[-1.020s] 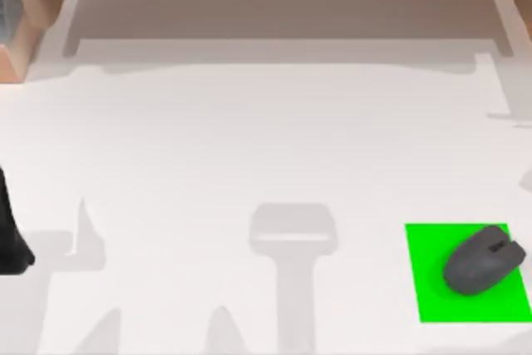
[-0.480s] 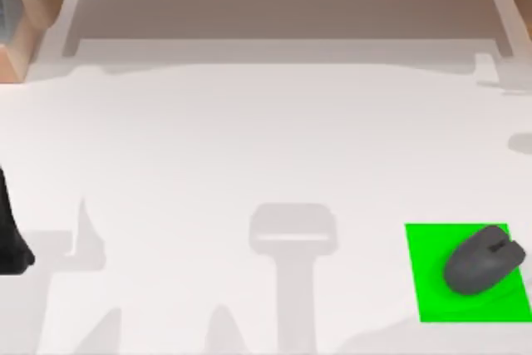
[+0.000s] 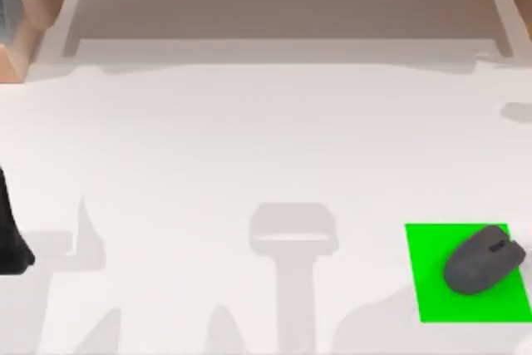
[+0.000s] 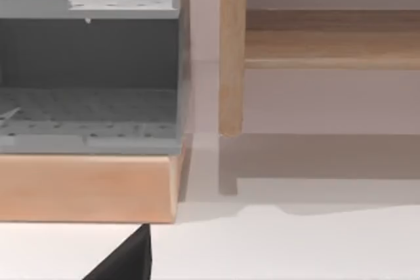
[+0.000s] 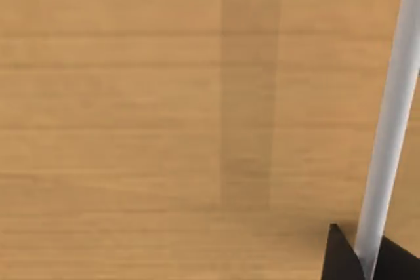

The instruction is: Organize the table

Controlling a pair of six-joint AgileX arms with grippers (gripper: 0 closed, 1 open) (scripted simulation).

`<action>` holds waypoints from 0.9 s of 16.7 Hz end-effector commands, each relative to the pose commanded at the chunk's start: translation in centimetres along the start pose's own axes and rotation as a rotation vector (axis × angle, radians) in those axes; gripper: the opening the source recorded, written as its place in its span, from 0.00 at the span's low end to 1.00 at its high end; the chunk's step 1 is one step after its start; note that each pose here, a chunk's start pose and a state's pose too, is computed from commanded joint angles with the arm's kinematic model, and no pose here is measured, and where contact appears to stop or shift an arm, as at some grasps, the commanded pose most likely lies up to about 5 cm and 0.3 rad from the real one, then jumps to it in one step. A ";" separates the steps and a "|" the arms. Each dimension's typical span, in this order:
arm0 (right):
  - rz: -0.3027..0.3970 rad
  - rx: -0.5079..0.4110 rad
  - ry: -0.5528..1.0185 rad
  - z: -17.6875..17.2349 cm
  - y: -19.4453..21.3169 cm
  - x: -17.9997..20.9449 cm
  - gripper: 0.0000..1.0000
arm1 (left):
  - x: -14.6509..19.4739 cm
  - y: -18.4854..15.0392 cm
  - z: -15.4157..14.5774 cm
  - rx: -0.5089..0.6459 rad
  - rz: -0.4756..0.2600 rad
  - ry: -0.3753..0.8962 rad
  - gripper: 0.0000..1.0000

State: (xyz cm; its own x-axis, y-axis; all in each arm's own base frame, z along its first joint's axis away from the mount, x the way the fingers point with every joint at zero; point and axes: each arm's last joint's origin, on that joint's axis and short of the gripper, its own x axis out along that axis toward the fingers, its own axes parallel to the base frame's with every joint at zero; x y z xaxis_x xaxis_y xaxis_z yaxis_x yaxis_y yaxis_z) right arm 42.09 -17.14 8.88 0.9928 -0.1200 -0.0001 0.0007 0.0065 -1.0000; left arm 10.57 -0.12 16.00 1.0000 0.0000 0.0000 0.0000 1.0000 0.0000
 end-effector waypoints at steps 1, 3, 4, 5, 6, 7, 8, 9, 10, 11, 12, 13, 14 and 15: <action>0.002 0.000 -0.001 0.2 0.0 0.7 0.00 | 0.0 0.0 0.0 0.000 0.000 0.000 1.00; 0.008 0.003 -0.002 0.5 0.0 1.5 0.00 | 0.0 0.0 0.0 0.000 0.000 0.000 1.00; 0.009 0.004 -0.003 0.5 0.0 1.6 0.00 | 0.0 0.0 0.0 0.000 0.000 0.000 1.00; 0.009 0.004 -0.003 0.5 0.0 1.6 0.00 | 0.0 0.0 0.0 0.000 0.000 0.000 1.00; 0.009 0.004 -0.003 0.5 0.0 1.6 0.00 | 0.0 0.0 0.0 0.000 0.000 0.000 1.00; 0.009 0.004 -0.003 0.5 0.0 1.6 0.00 | 0.0 0.0 0.0 0.000 0.000 0.000 1.00; 0.009 0.004 -0.003 0.5 0.0 1.6 0.08 | 0.0 0.0 0.0 0.000 0.000 0.000 1.00; 0.009 0.004 -0.003 0.5 0.0 1.6 0.15 | 0.0 0.0 0.0 0.000 0.000 0.000 1.00; 0.009 0.004 -0.003 0.5 0.0 1.6 0.23 | 0.0 0.0 0.0 0.000 0.000 0.000 1.00; 0.009 0.004 -0.003 0.5 0.0 1.6 0.30 | 0.0 0.0 0.0 0.000 0.000 0.000 1.00; 0.009 0.004 -0.003 0.5 0.0 1.6 0.38 | 0.0 0.0 0.0 0.000 0.000 0.000 1.00; 0.009 0.004 -0.003 0.5 0.0 1.6 0.45 | 0.0 0.0 0.0 0.000 0.000 0.000 1.00; 0.009 0.004 -0.003 0.5 0.0 1.6 0.53 | 0.0 0.0 0.0 0.000 0.000 0.000 1.00; 0.009 0.004 -0.003 0.5 0.0 1.6 0.60 | 0.0 0.0 0.0 0.000 0.000 0.000 1.00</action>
State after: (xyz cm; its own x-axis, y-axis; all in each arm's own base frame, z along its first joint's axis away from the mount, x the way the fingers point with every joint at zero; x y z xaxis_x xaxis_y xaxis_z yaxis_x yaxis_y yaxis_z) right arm 43.69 -16.85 8.84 0.9930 -0.1174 -0.0086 -0.0073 0.0114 -0.9999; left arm 10.57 -0.12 16.00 1.0000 0.0000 0.0000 0.0000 1.0000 0.0000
